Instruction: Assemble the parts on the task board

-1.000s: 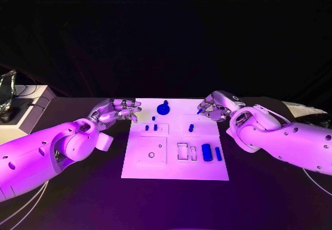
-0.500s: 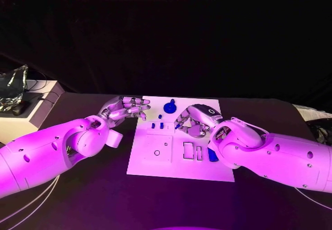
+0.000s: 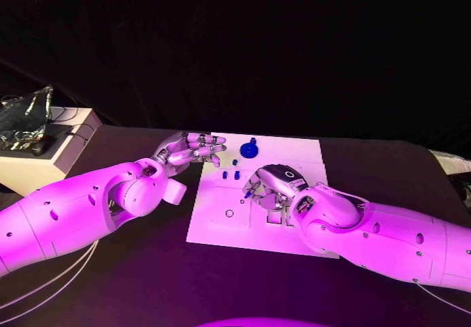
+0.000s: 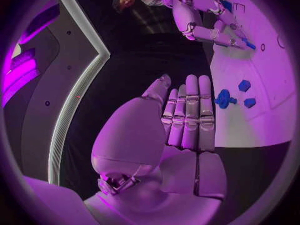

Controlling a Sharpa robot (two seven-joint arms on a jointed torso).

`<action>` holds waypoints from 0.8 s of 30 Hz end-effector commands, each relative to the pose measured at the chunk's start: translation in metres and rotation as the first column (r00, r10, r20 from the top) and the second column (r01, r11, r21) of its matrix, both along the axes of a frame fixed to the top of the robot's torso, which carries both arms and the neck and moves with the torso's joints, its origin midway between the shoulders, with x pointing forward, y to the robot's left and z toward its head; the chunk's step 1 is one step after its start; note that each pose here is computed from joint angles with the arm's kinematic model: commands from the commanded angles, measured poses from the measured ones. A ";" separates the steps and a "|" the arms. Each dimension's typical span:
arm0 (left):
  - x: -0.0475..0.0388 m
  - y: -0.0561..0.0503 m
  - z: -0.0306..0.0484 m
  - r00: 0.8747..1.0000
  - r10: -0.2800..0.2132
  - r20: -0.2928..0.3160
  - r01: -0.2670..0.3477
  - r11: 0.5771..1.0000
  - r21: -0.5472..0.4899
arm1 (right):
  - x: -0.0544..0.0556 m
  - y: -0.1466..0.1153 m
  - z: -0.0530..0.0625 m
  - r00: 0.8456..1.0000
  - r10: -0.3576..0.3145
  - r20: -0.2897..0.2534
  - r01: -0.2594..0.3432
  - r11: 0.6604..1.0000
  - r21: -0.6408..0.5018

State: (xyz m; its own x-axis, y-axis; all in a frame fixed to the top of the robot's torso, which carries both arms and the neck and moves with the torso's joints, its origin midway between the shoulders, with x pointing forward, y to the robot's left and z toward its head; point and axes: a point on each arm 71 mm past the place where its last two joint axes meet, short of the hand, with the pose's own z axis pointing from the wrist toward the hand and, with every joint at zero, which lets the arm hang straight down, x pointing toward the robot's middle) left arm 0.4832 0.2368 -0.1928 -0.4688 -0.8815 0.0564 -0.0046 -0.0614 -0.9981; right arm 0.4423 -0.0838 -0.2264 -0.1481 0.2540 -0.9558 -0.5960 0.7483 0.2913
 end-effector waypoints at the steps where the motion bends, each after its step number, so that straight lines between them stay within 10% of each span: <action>1: -0.0004 -0.002 0.0002 1.000 0.000 -0.008 -0.001 1.000 -0.022 | 0.000 0.001 -0.004 1.000 -0.010 0.005 0.010 0.999 -0.051; 24: 0.0004 0.000 -0.0014 1.000 0.003 -0.023 -0.003 1.000 -0.025 | -0.007 0.011 -0.016 1.000 0.010 -0.028 -0.012 0.997 -0.071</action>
